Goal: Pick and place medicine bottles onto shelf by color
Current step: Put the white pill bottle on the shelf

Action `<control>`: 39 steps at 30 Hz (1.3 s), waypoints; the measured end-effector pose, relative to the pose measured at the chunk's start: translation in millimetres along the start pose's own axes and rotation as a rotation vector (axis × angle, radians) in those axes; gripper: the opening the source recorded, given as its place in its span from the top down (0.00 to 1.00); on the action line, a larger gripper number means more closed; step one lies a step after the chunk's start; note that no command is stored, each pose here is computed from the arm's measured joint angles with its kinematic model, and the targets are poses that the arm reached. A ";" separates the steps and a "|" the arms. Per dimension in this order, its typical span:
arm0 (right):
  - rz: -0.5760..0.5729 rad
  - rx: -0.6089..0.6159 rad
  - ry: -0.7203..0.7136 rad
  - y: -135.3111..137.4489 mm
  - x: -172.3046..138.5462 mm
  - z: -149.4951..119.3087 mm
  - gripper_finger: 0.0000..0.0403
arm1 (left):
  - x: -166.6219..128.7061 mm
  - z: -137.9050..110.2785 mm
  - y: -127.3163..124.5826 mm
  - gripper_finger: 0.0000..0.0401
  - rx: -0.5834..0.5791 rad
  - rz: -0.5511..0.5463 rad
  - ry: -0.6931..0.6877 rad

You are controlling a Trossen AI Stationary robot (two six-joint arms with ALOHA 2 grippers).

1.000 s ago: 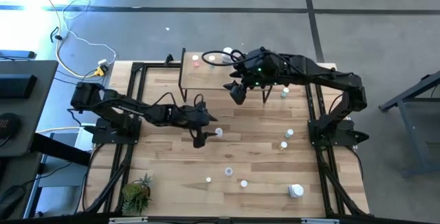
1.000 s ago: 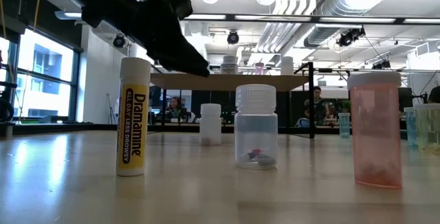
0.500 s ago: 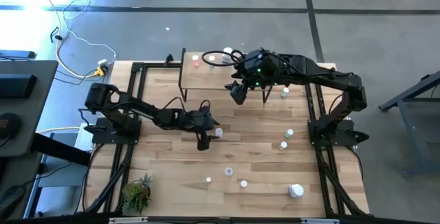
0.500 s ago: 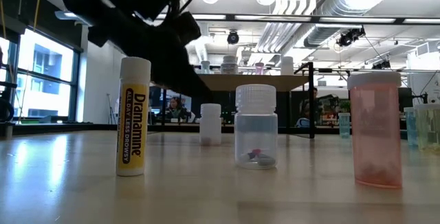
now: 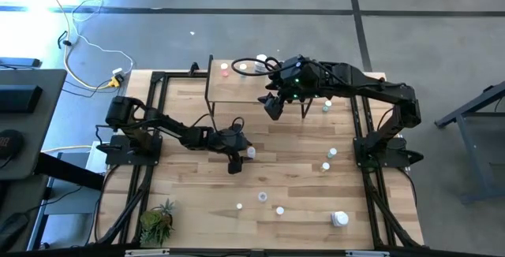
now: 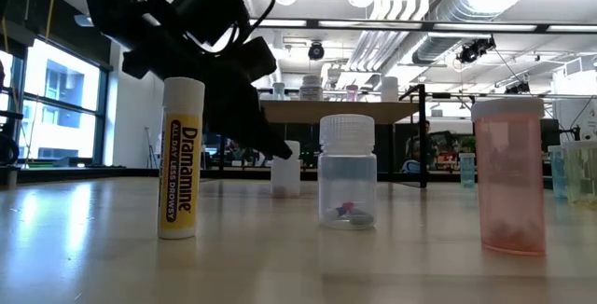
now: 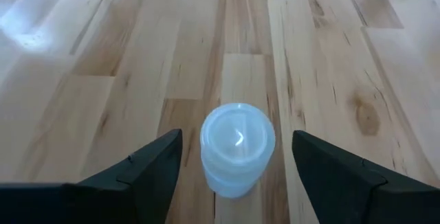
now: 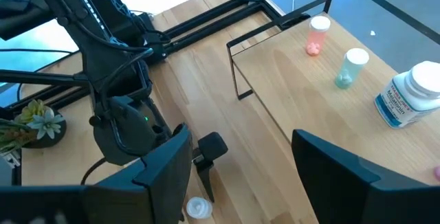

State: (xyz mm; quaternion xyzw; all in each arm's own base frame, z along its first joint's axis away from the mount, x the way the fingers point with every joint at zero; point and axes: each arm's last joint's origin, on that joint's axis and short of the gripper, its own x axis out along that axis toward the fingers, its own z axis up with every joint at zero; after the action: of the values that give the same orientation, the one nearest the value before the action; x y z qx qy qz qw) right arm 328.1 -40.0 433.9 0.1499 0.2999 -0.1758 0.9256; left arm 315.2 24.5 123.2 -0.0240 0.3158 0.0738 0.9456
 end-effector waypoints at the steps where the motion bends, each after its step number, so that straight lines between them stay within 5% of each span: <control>1: 0.000 0.000 0.000 0.0 0.0 0.0 0.40 | 0.0 0.5 0.0 0.37 0.000 0.000 -0.005; 16: -0.033 0.007 -0.012 -0.9 0.0 0.3 0.40 | -0.1 1.4 -0.1 0.66 0.018 -0.001 -0.014; 28: -0.028 0.005 -0.010 -0.9 -0.5 0.3 0.40 | -13.1 12.2 4.4 0.65 0.008 -0.005 -0.035; 39: -0.033 0.000 0.007 -1.5 -0.7 -1.4 0.40 | -69.0 45.3 37.8 0.64 -0.007 0.089 -0.143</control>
State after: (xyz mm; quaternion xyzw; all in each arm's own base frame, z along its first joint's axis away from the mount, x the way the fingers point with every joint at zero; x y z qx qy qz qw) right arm 326.2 -40.7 433.0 0.1458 0.3056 -0.1906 0.9214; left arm 281.8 57.5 200.9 -0.0078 0.2482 0.1182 0.9614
